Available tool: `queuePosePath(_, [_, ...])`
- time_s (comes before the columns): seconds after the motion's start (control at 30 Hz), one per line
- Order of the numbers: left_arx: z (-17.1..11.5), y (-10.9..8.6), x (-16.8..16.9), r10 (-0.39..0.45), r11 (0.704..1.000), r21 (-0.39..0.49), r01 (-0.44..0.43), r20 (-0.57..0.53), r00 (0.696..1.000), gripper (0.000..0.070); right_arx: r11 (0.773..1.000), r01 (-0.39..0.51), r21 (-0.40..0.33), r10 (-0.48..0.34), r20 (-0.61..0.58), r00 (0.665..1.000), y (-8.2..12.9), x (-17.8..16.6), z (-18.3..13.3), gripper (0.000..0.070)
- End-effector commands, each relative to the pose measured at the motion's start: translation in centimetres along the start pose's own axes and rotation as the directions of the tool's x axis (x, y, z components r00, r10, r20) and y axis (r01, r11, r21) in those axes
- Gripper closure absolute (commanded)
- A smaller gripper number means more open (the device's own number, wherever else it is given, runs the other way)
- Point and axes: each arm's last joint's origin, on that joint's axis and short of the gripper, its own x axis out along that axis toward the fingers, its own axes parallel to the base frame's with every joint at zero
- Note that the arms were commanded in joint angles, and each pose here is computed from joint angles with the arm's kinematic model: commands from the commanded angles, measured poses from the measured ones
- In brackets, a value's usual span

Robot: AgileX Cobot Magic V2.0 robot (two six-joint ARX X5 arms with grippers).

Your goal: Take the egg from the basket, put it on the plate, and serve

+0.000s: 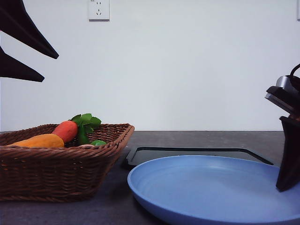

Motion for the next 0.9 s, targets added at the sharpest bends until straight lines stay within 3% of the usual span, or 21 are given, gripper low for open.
queuePosePath(0.0, [0.4, -0.2, 0.1, -0.007, 1.000, 0.023, 0.007, 0.006, 1.000, 0.0408, 1.000, -0.005, -0.006, 0.005, 0.001, 1.000, 0.2, 0.1, 0.3, 0.0700])
queuePosePath(0.2, [0.4, -0.2, 0.1, -0.008, 1.000, 0.022, 0.008, 0.002, 1.000, 0.0291, 1.000, -0.017, -0.010, 0.018, 0.036, 0.999, 0.6, -0.7, 0.3, 0.0700])
queuePosePath(0.33, [0.2, -0.5, 0.3, -0.016, 1.000, 0.015, 0.016, -0.014, 1.000, 0.0290, 0.999, -0.032, -0.029, 0.035, 0.087, 0.996, 1.2, -2.0, 0.0, 0.0700])
queuePosePath(0.47, [-0.1, -1.0, 1.0, 0.043, 0.999, 0.018, -0.042, -0.020, 0.999, 0.0290, 0.999, -0.025, -0.037, 0.031, 0.177, 0.984, 1.8, -3.8, -0.3, 0.0700])
queuePosePath(0.87, [-0.7, -1.6, 6.2, 0.189, 0.981, 0.078, -0.178, -0.168, 0.967, 0.0288, 0.999, -0.013, -0.032, 0.025, 0.423, 0.906, 2.0, -8.2, -1.1, 0.0700])
